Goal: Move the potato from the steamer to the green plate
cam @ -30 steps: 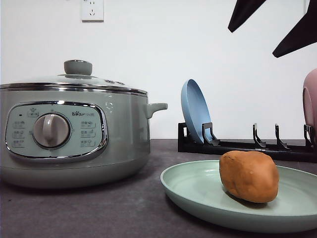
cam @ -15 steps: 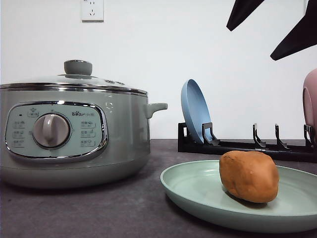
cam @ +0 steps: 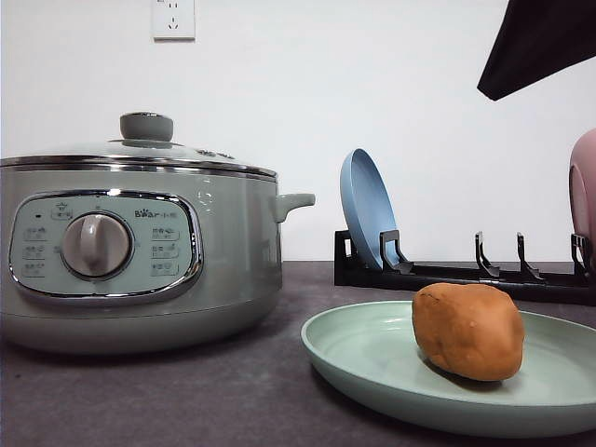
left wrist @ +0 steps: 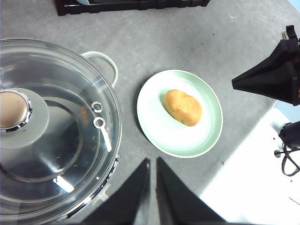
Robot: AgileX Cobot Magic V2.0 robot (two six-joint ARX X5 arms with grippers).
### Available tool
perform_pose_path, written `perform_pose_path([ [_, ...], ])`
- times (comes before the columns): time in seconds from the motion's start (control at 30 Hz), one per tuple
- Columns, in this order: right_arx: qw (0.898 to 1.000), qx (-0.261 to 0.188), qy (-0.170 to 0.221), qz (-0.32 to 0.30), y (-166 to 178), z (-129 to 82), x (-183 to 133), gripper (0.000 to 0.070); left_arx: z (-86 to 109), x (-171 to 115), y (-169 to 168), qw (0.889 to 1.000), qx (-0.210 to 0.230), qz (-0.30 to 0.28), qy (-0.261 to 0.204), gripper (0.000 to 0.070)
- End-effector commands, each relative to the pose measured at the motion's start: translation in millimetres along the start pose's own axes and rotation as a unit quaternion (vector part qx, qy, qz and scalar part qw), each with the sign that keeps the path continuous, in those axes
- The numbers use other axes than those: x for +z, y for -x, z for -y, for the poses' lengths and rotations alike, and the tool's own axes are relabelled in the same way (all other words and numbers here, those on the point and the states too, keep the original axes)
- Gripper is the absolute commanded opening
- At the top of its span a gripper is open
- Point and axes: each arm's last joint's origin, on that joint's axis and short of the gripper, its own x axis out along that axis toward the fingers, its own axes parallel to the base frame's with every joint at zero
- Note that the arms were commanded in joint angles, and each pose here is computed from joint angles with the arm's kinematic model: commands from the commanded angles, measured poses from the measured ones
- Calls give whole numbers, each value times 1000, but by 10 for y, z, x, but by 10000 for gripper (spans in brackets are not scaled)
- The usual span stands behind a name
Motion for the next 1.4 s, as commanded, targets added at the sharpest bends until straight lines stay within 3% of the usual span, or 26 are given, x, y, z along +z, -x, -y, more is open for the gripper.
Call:
perform_pose_path([
  [0.0, 1000, 5, 9, 8, 17, -27, 38, 1, 19, 36, 3, 1000, -5, 6, -8, 1],
  [0.67, 1000, 9, 12, 25, 19, -36, 71, 1, 18, 39, 14, 1000, 1, 11, -21, 2],
  [0.73, 1000, 9, 12, 25, 19, -36, 71, 1, 14, 31, 59, 999, 9, 20, -41, 2],
  [0.97, 1000, 9, 12, 25, 19, -36, 71, 1, 67, -64, 307, 998, 18, 56, -35, 2],
  [1.07, 1000, 9, 12, 25, 19, -36, 71, 1, 116, -121, 509, 993, 29, 103, -58, 2],
  [1.17, 1000, 9, 12, 25, 19, -36, 71, 1, 151, -150, 800, 973, 61, 203, -92, 2],
  [1.27, 1000, 9, 12, 25, 19, -36, 71, 1, 184, -217, 1101, 935, 108, 316, -115, 2],
  [1.37, 1000, 9, 12, 25, 19, -36, 71, 1, 216, -358, 1303, 890, 163, 401, -143, 2],
])
